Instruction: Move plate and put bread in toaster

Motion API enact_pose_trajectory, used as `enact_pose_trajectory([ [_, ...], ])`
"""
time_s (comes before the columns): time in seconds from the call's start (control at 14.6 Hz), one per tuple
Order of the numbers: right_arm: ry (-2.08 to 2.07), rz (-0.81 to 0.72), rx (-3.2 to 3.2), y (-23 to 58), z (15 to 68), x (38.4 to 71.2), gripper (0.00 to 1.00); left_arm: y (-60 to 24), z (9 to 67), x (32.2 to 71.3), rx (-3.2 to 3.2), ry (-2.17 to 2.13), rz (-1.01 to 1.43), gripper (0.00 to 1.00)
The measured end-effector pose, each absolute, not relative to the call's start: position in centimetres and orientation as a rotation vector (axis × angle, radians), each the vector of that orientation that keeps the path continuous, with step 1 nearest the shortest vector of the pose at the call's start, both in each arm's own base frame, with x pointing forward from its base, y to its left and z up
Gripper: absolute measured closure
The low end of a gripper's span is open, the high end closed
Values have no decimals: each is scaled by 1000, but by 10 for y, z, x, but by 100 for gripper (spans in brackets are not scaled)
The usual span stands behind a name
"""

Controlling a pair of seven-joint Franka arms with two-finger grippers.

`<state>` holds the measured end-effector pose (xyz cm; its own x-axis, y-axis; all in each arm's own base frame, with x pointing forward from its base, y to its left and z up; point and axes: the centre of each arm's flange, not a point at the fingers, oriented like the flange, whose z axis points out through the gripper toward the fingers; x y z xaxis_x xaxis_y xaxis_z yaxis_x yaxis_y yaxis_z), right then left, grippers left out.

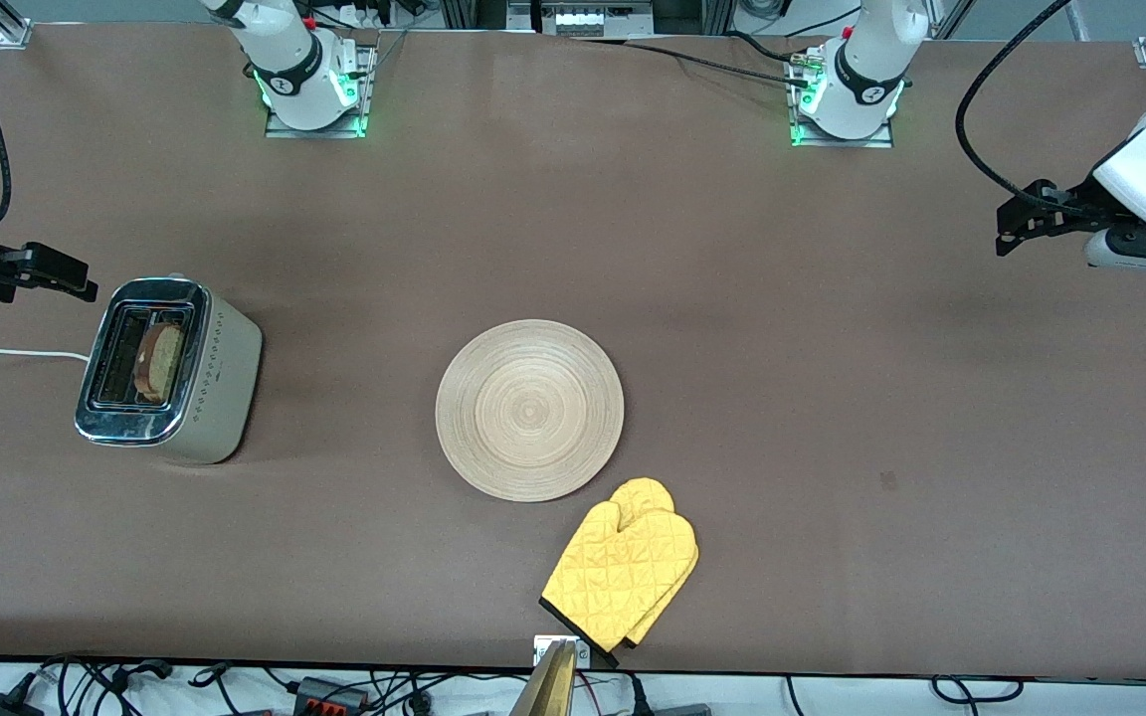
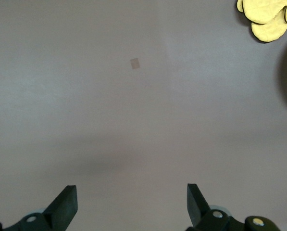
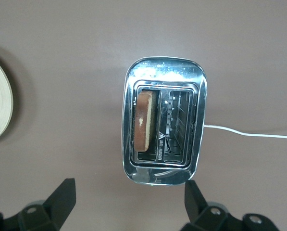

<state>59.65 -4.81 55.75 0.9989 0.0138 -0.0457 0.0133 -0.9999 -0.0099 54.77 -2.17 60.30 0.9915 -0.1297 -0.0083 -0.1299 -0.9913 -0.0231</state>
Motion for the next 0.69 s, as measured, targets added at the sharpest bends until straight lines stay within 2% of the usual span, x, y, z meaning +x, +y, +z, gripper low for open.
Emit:
enact_pose_trajectory([
  [0.41, -79, -14, -3151, -33, 558, 604, 0, -22, 603, 548, -3111, 203, 11, 0],
  [0.69, -73, 93, -3148, -35, 564, 597, 0, -22, 603, 548, -3111, 203, 11, 0],
])
